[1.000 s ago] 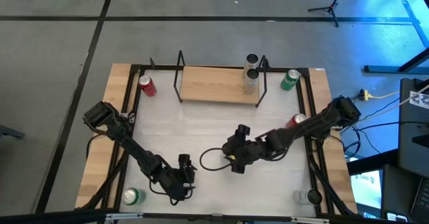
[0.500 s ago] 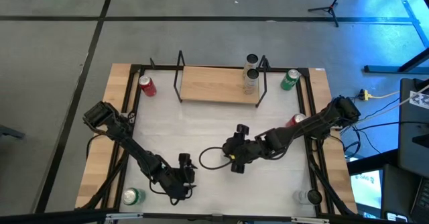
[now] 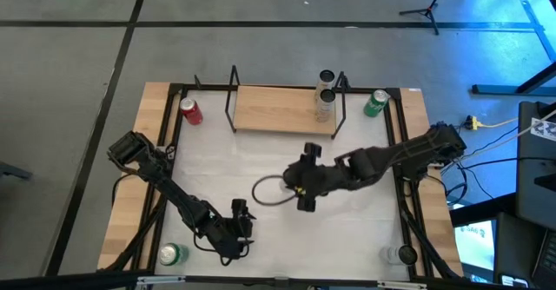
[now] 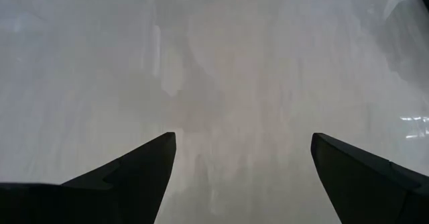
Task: Place canned beverage on shelf
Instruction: Put the left white blue soda can on the shelf
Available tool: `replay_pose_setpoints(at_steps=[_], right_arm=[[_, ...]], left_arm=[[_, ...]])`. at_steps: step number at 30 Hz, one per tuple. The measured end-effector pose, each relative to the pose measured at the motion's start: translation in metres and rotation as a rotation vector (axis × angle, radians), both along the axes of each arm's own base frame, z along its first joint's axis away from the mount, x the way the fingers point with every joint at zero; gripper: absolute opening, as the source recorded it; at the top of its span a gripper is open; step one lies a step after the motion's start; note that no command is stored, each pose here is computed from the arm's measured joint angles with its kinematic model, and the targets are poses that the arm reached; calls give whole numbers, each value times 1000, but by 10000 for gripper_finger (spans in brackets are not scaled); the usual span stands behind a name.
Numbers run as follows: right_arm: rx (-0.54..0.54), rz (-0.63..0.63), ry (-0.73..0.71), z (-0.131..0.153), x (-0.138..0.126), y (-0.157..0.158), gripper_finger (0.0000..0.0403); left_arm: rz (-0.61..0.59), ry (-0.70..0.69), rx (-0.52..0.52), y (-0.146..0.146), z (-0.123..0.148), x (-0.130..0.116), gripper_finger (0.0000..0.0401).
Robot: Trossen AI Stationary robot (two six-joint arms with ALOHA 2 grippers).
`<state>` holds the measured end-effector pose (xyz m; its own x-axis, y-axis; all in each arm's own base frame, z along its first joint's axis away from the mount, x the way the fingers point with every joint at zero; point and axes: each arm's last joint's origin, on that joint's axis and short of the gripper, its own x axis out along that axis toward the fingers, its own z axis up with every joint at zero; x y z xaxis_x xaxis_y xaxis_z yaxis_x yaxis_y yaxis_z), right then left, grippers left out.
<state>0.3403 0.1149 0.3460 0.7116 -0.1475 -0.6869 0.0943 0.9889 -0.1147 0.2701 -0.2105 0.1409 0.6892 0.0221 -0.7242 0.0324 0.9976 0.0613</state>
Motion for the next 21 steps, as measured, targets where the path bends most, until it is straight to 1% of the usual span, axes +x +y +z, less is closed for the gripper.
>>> replay_pose_setpoints(at_steps=[5, 9, 13, 18, 21], right_arm=[[-36, 1, -14, 28, 1, -20, 238], [-66, -27, -38, 45, 1, -45, 238], [-68, -39, -20, 47, 5, -78, 238], [14, -5, 1, 45, 6, -126, 238], [4, -19, 11, 45, 4, -155, 238]], left_arm=[[21, 0, -23, 0, 0, 0, 339], [9, 1, -11, 0, 0, 0, 339], [7, 2, -8, 0, 0, 0, 339], [0, 2, 6, 0, 0, 0, 339], [-17, -4, 41, 1, 0, 0, 339]])
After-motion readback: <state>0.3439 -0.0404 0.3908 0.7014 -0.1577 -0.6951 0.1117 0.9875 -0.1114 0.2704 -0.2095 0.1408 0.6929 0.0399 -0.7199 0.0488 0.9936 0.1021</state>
